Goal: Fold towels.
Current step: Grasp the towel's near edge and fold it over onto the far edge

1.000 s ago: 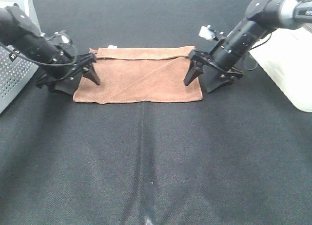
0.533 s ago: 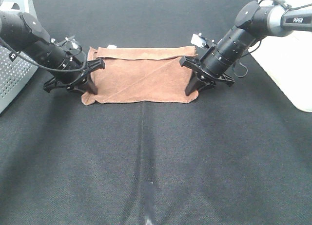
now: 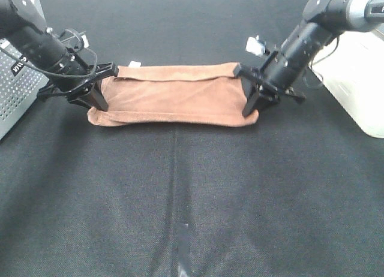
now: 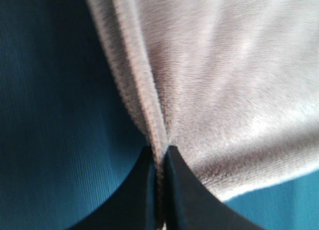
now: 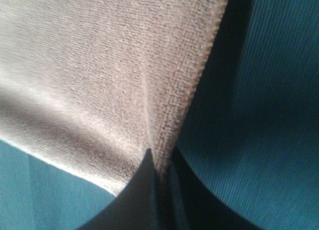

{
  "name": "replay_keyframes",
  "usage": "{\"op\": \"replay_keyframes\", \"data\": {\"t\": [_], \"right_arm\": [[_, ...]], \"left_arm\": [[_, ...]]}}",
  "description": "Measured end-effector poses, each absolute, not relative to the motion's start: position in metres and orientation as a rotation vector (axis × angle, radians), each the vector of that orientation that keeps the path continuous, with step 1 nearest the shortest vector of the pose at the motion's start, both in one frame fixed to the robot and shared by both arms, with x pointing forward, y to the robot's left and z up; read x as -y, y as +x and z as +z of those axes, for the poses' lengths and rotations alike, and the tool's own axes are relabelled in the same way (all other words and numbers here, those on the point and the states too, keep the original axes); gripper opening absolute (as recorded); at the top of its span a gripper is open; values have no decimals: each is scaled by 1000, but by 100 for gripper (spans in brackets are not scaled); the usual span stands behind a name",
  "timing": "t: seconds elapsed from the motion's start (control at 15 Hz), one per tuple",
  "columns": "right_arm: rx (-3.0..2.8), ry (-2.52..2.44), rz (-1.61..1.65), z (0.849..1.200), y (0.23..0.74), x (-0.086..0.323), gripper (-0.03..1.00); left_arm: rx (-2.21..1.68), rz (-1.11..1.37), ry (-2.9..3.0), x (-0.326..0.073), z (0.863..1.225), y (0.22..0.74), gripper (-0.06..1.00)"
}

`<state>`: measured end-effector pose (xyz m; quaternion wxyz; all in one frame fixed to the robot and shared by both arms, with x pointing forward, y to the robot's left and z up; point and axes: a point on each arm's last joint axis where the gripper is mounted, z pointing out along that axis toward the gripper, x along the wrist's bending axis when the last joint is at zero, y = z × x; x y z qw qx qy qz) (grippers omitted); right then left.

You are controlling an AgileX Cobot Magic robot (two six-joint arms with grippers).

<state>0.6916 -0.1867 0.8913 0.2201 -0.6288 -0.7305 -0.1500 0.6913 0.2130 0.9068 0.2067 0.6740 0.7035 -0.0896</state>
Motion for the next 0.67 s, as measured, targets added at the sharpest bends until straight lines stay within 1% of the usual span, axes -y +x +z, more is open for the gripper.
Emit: {"op": "replay_keyframes", "data": {"t": [0.13,0.27,0.4,0.53,0.67], "right_arm": [[2020,-1767,-424,896,671,191,0],[2006,-1792,-416,900,643,195,0],[1980,-1790,-371,892,617,199,0],[1978,-1782,-363,886,610,200,0],[1999,-1783,-399,894,616,199,0]], "left_arm": [[-1983,-315,1933,-207,897,671,2],[-2000,-316,1971,-199,889,643,2],[-2012,-316,1982,-199,891,622,2],[-2006,-307,1994,-201,896,618,2],[-2009,-302,1980,-200,901,622,2]]}}
